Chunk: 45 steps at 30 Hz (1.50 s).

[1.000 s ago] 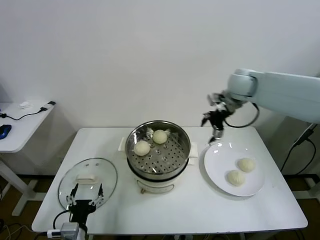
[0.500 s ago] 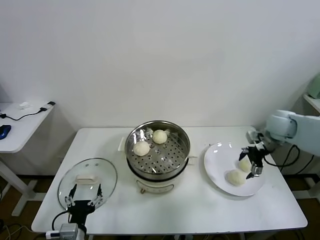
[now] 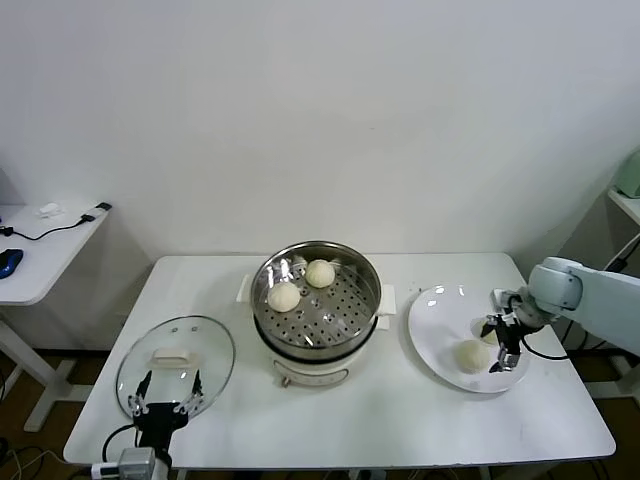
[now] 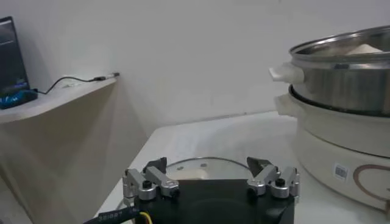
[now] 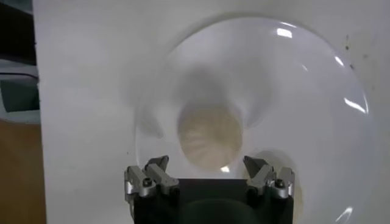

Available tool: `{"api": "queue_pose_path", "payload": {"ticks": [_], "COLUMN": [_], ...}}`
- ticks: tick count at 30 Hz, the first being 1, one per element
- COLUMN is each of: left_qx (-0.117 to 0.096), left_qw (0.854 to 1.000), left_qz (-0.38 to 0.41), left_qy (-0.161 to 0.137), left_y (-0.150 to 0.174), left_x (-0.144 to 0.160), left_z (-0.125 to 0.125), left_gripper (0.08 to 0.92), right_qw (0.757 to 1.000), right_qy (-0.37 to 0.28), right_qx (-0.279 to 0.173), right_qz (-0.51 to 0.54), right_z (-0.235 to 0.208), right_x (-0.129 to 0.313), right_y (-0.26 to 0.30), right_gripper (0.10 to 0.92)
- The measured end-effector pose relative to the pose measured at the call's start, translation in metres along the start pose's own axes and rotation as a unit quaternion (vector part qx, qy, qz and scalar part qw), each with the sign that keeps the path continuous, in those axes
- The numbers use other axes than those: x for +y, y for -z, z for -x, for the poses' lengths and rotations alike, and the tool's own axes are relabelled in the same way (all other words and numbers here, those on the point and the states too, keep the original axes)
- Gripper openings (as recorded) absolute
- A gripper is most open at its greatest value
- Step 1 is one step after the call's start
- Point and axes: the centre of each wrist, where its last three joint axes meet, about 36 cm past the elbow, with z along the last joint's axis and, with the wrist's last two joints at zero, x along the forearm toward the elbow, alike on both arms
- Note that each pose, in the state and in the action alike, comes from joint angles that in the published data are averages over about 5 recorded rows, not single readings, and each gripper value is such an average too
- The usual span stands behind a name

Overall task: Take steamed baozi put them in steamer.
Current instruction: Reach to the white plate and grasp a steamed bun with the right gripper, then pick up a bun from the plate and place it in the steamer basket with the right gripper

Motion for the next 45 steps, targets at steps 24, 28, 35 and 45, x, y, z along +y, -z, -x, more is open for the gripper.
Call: {"api": "queue_pose_path", "payload": {"ticks": [24,28,35,45], "left_qx": [0.000,-0.003,-0.006,-0.008], "left_qw": [1.000,1.000,1.000,1.000], "left_qz": [-0.002,-0.002,-0.001,0.001], "left_qy": [-0.001,-0.003,-0.008,-0.010], "left_y": [0.001,0.003,0.005,0.006], "left_x": [-0.003,-0.004,-0.008,-0.008], "left_z": [0.001,0.001,0.001,-0.002], "left_gripper": [0.823,0.823,0.823,0.823], "right_qw": [1.000,0.998,0.984,0.902], "right_qy": [0.002,-0.004,-0.048,-0.081], "right_qx": [-0.005,-0.004,-0.027,-0.060], "right_qz": [-0.020,-0.057,-0.171,-0.420], "right_z": [0.011,-0.017,-0.109,-0.203], "right_x": [-0.012,-0.026,-0.064,-0.045], "right_y": [0.020,0.034,0.099,0.247], "right_gripper": [0.640,0.640,0.645,0.646]}}
